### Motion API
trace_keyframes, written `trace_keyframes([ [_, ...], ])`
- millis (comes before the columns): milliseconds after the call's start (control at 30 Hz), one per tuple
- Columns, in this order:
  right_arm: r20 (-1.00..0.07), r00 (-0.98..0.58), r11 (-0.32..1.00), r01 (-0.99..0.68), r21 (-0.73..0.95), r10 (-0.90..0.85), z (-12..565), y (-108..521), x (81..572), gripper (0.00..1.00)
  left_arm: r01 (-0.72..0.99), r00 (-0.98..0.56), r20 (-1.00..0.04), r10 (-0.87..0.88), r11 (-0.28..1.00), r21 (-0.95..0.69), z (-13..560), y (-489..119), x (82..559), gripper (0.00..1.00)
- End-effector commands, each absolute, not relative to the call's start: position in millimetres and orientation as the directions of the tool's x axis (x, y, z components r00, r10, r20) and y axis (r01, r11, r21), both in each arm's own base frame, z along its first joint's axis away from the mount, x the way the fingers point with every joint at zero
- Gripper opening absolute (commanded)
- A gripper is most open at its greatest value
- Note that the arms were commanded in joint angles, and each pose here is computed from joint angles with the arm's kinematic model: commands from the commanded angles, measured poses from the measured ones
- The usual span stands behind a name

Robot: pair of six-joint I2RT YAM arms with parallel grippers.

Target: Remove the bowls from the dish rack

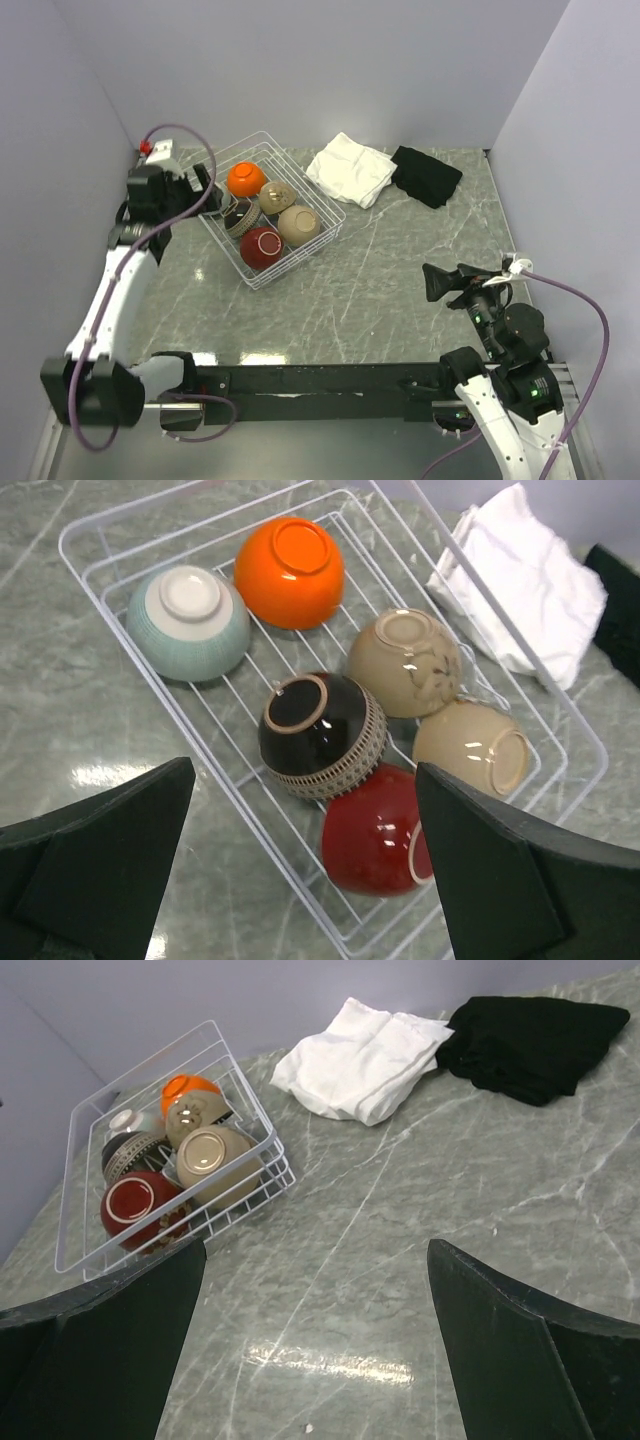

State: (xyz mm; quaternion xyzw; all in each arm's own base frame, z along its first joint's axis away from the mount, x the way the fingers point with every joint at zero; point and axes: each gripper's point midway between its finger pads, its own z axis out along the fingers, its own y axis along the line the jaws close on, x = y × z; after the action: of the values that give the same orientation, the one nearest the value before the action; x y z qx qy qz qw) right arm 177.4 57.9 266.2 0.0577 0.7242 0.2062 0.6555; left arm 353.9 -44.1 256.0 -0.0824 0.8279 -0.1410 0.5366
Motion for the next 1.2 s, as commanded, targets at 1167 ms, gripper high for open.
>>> trace_keyframes([
  [1167,-0.908,-0.224,0.899,-0.188,0.396,0.354,265.6,78.5,212.8,1.0,0.34,-0.778,-0.425,0.462,0.879,0.334,130.9,-128.1,423.4,0.99],
])
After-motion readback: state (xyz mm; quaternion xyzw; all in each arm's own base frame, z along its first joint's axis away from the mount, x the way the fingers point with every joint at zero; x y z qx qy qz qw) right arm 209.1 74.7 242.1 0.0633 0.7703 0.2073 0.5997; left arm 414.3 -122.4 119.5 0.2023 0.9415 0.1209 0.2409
